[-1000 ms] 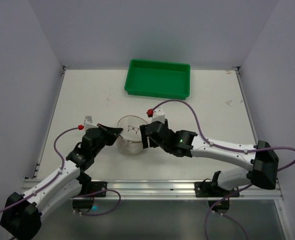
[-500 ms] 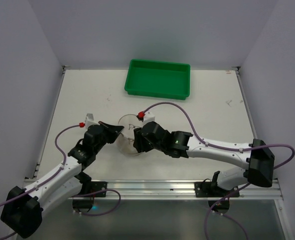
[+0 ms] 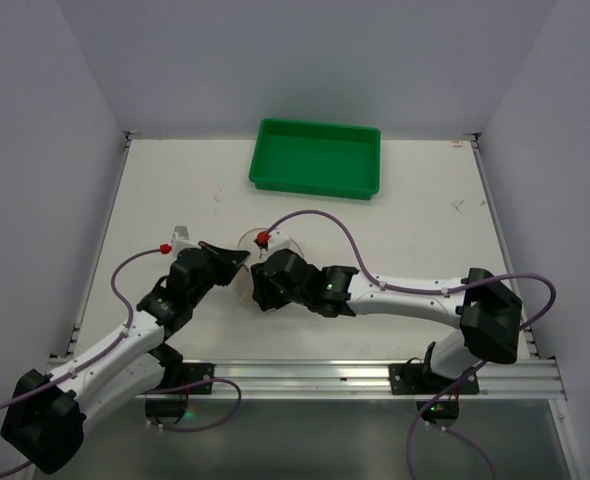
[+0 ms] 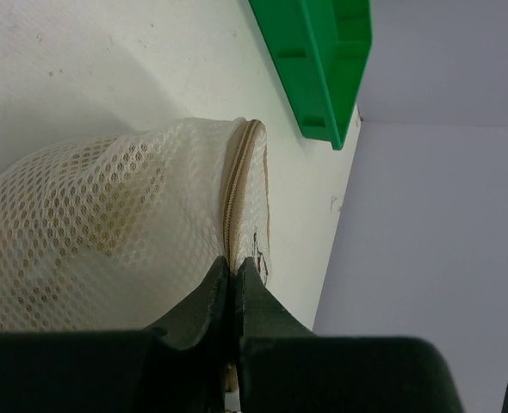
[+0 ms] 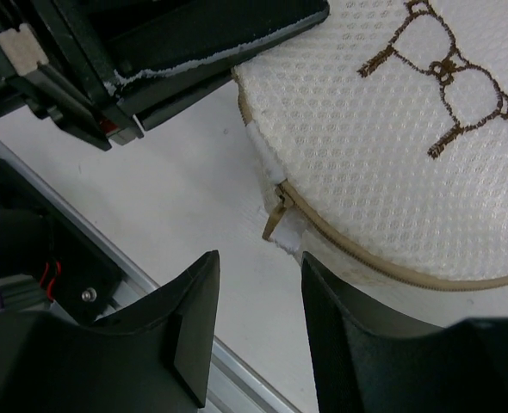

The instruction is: Unzip the laundry bag and remove the bra

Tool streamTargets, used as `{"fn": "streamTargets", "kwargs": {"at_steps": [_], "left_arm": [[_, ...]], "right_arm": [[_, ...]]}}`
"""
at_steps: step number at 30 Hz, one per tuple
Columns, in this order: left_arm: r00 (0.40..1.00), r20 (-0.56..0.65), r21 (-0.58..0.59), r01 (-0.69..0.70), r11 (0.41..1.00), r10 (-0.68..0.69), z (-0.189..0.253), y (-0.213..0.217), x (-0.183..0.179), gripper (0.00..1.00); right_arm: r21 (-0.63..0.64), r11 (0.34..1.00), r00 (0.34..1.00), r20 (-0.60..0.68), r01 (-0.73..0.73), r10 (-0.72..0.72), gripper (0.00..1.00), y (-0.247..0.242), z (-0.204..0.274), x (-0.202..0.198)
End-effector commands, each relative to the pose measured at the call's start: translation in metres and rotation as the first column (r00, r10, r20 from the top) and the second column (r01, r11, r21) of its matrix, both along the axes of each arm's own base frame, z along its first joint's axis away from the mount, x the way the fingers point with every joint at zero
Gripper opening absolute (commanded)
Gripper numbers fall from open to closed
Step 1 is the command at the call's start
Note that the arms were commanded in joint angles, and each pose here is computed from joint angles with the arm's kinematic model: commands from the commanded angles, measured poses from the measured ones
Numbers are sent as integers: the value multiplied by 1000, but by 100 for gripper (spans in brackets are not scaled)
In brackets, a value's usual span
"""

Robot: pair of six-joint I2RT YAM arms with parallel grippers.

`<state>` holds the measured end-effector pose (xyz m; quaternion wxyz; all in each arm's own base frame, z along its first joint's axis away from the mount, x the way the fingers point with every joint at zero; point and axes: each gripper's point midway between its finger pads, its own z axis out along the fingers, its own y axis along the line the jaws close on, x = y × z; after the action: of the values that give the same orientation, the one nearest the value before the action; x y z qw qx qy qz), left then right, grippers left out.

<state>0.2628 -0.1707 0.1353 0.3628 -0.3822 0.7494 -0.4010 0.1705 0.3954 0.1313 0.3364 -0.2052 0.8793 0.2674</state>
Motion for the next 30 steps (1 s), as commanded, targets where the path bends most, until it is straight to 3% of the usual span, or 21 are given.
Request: {"fn": "streamTargets", "kwargs": {"at_steps": [1,6,12,15,20,25,30], "left_arm": [[997,70,-43,-34,998,37,31,0,10,0],[997,66,-43,-32,999,35,30,0,8,0],[998,60,-36,-33,999,35,27,1,7,0],[998,60,-39,-32,999,34,27,1,6,0],[996,79,-16,-32,999,33,29,3,7,0],[997,67,39,-29,999,27,22,7,5,0],[998,59,191,5,982,-17,13,18,7,0]], "right_arm": [[69,997,995,87,46,-52,45,18,26,20],[59,995,990,110,81,-87,44,22,27,30],[60,988,978,146,140,-147,34,17,33,42],[40,988,978,139,151,-155,26,16,29,43],[-2,982,970,156,187,-184,0,-5,18,43],[-39,976,961,185,216,-206,0,-45,15,43],[-45,959,945,193,279,-266,0,-111,12,45]]}}
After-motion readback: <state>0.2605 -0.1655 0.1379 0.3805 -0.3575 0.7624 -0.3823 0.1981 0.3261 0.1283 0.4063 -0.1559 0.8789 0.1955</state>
